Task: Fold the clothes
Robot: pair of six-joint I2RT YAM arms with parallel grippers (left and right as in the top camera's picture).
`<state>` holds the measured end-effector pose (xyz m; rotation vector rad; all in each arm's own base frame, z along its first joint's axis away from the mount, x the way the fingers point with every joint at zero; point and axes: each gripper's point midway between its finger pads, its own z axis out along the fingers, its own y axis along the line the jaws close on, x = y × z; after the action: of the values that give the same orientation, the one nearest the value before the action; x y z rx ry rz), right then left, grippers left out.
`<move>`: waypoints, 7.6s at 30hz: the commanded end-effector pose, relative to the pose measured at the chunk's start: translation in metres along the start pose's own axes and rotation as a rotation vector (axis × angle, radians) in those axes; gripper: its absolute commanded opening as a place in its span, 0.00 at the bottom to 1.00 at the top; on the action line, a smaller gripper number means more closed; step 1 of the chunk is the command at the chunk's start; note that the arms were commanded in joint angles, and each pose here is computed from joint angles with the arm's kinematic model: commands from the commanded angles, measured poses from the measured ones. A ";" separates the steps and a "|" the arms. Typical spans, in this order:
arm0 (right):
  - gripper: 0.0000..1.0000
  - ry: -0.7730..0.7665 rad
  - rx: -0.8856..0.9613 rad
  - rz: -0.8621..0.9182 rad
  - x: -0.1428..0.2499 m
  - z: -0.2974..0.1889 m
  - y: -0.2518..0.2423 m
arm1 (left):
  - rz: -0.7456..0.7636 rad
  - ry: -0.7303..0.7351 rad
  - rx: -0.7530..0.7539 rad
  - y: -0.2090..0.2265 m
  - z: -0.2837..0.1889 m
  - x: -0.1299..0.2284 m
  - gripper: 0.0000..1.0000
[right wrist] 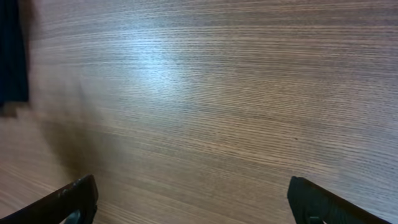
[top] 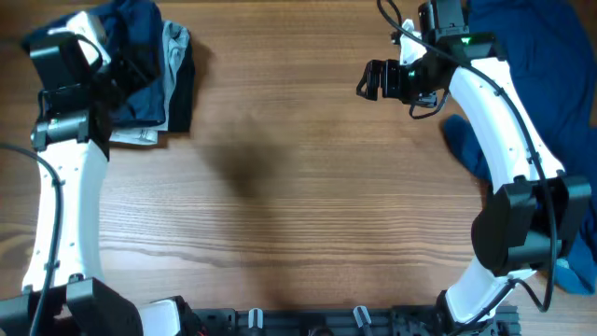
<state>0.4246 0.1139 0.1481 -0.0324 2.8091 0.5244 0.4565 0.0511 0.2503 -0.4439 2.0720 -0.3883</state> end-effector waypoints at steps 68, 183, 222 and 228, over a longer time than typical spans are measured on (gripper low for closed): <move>1.00 -0.479 0.371 -0.353 -0.026 -0.237 0.014 | 0.376 0.231 0.106 -0.080 -0.138 0.088 1.00; 0.99 -1.236 0.264 -0.561 0.163 -0.104 -0.050 | 0.318 -0.423 0.183 0.009 -0.129 0.204 1.00; 1.00 -1.222 0.263 -0.557 0.163 -0.101 -0.051 | 0.318 -0.423 0.183 0.009 -0.129 0.204 1.00; 1.00 -1.222 0.263 -0.557 0.163 -0.101 -0.051 | 0.318 -0.423 0.183 0.009 -0.129 0.204 1.00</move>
<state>0.2437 0.0401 0.1741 -0.3453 1.5380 -0.0090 0.2448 -0.0251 0.1612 -0.0570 1.6389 -0.2730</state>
